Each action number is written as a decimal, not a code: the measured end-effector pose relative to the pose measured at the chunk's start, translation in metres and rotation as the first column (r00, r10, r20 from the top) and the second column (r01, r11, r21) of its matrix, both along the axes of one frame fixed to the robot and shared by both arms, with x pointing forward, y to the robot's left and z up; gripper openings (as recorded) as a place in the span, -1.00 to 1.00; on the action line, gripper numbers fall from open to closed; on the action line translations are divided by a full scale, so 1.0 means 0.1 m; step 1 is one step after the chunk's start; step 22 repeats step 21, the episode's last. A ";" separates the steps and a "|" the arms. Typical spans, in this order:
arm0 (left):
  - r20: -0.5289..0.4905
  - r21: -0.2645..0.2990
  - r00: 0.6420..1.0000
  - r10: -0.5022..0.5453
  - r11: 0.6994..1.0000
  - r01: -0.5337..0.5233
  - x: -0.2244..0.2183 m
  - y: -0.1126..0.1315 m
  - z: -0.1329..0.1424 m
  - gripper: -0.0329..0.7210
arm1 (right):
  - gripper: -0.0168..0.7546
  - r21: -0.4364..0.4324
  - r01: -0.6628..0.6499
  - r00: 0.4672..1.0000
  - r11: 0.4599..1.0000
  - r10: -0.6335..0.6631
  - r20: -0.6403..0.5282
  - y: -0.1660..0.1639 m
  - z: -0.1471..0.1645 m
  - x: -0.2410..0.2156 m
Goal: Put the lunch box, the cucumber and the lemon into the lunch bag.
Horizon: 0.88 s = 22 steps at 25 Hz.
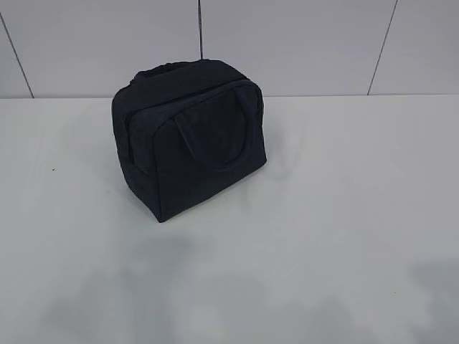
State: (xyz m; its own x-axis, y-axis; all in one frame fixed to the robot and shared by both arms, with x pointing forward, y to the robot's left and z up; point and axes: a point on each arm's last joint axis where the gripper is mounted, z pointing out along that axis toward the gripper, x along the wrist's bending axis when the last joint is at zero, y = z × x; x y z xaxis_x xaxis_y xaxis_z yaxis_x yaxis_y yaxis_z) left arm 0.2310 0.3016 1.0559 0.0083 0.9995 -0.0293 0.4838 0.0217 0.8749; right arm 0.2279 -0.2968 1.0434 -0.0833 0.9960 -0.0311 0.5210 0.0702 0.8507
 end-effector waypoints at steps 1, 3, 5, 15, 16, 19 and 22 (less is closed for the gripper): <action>0.000 0.000 1.000 0.000 1.000 0.000 0.00 0.00 0.00 -0.27 | 0.04 0.000 0.000 1.000 1.000 0.000 0.000 0.00 0.00 0.00; 0.000 0.000 1.000 0.000 1.000 0.000 0.00 0.00 0.00 -0.27 | 0.04 0.000 0.000 1.000 1.000 0.000 0.000 0.00 0.00 0.00; 0.000 0.000 1.000 0.000 1.000 0.000 0.00 0.00 0.00 -0.27 | 0.04 0.000 0.000 1.000 1.000 0.000 0.000 0.00 0.00 0.00; 0.000 0.000 1.000 0.000 1.000 0.000 0.00 0.00 0.00 -0.27 | 0.03 0.000 0.000 1.000 1.000 0.000 0.000 0.00 0.00 0.00; 0.000 0.000 1.000 0.000 1.000 0.000 0.00 0.00 0.00 -0.27 | 0.04 0.000 0.000 1.000 1.000 0.000 0.000 0.00 0.00 0.00; 0.000 0.000 1.000 0.000 1.000 0.000 0.00 0.00 0.00 -0.27 | 0.04 0.000 0.000 1.000 1.000 0.000 0.000 0.00 0.00 0.00; 0.000 0.000 1.000 0.000 1.000 0.000 0.00 0.00 0.00 -0.28 | 0.04 0.000 0.000 1.000 1.000 0.000 0.000 0.00 0.00 0.00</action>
